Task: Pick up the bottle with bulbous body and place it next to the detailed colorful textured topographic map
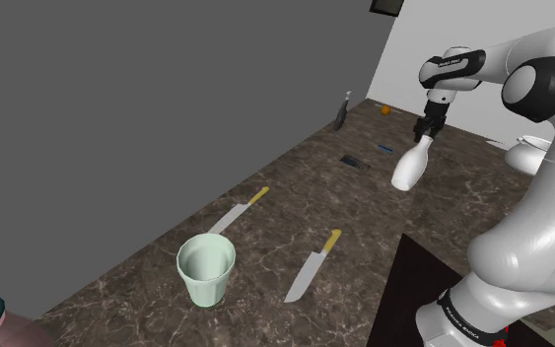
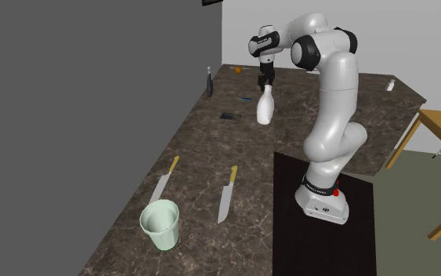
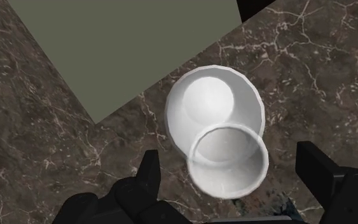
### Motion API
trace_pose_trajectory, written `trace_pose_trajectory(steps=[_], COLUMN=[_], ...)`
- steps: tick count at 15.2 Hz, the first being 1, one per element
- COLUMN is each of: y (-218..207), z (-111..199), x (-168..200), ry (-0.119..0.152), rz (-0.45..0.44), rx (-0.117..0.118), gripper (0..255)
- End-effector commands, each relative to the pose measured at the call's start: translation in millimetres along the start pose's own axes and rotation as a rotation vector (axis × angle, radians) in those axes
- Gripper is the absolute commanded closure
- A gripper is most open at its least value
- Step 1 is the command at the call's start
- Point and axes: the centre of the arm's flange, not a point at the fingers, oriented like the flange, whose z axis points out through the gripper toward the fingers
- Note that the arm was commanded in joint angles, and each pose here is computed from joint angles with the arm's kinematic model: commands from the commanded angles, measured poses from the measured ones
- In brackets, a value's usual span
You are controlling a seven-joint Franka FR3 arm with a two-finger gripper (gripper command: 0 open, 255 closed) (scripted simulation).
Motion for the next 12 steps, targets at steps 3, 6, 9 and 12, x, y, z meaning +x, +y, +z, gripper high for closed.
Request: trace_pose_trajectory(steps=[3, 6, 9, 12], y=[0.0, 0.0, 0.0, 0.0], z=[-26.4, -50.0, -50.0, -50.0], x=[0.0, 0.0, 0.0, 0.0], ry=[0.000, 0.000, 0.000, 0.000], rz=[0.000, 0.000, 0.000, 0.000], rx=[0.000, 0.000, 0.000, 0.000], gripper=[0, 0, 0, 0])
